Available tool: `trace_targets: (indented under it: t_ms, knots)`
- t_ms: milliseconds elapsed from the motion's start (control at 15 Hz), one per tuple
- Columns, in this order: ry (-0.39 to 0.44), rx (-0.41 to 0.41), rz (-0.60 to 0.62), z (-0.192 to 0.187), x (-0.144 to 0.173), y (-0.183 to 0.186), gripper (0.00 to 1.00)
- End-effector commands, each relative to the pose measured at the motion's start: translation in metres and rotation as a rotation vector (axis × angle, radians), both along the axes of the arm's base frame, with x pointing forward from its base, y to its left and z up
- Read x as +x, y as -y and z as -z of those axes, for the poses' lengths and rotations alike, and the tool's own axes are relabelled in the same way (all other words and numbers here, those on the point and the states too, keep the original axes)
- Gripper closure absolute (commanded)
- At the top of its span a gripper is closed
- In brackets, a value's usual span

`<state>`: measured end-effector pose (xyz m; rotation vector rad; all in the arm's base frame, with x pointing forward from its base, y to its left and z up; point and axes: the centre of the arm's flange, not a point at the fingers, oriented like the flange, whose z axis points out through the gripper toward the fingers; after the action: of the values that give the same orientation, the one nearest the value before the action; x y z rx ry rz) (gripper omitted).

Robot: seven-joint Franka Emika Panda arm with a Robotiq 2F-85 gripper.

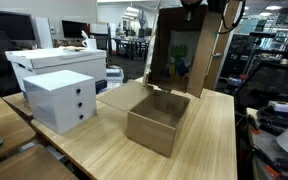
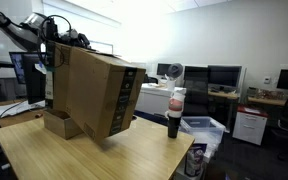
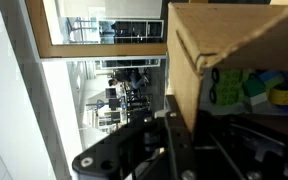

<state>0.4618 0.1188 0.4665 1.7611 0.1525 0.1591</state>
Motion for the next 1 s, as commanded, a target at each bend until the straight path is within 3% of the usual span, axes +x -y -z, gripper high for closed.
trace_targets:
  t_ms: [0,933]
  knots:
    - [0.027,-0.087,0.012,-0.012,0.003,-0.012,0.94]
    - [0.007,-0.184,0.039,-0.004,0.000,-0.034,0.94]
